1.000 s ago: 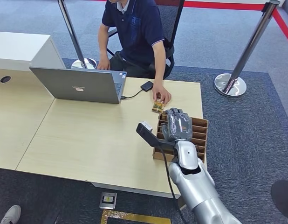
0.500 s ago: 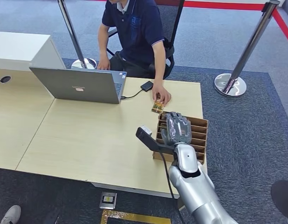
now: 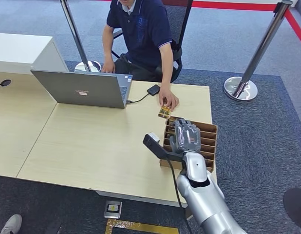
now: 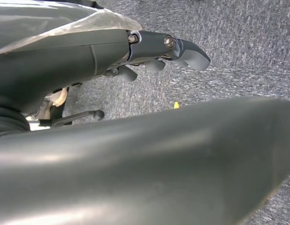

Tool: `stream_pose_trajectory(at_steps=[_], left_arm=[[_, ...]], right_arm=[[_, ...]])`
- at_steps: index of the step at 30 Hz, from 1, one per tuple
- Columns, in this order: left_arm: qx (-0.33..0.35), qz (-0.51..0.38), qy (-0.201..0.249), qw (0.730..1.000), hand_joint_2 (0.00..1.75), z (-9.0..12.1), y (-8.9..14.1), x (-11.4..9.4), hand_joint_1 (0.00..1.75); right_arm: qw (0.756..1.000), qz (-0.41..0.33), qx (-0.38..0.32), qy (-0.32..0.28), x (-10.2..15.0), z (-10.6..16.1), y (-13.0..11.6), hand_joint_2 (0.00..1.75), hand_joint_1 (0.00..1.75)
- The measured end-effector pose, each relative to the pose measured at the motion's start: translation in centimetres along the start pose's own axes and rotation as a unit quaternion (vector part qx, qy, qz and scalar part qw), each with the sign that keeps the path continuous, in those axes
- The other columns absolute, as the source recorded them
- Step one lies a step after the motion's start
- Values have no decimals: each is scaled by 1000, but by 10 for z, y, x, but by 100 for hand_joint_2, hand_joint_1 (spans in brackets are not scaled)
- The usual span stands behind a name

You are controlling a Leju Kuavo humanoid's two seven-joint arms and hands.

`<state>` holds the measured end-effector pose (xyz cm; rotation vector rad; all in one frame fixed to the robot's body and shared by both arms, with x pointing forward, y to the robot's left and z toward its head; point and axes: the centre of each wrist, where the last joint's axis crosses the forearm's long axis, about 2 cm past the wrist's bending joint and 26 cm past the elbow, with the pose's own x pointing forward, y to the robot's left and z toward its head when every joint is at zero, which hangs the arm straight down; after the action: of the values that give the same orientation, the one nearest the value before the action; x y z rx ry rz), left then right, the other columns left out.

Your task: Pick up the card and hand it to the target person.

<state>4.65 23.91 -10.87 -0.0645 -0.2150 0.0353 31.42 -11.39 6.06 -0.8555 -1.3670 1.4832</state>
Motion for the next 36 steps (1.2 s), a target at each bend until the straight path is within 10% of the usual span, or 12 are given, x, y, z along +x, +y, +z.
stream_pose_trajectory(at_steps=[36], left_arm=[[0, -2, 0, 1000, 0, 0, 0, 0, 0]], right_arm=[[1000, -7, 12, 7, -5, 1, 4, 175, 82]])
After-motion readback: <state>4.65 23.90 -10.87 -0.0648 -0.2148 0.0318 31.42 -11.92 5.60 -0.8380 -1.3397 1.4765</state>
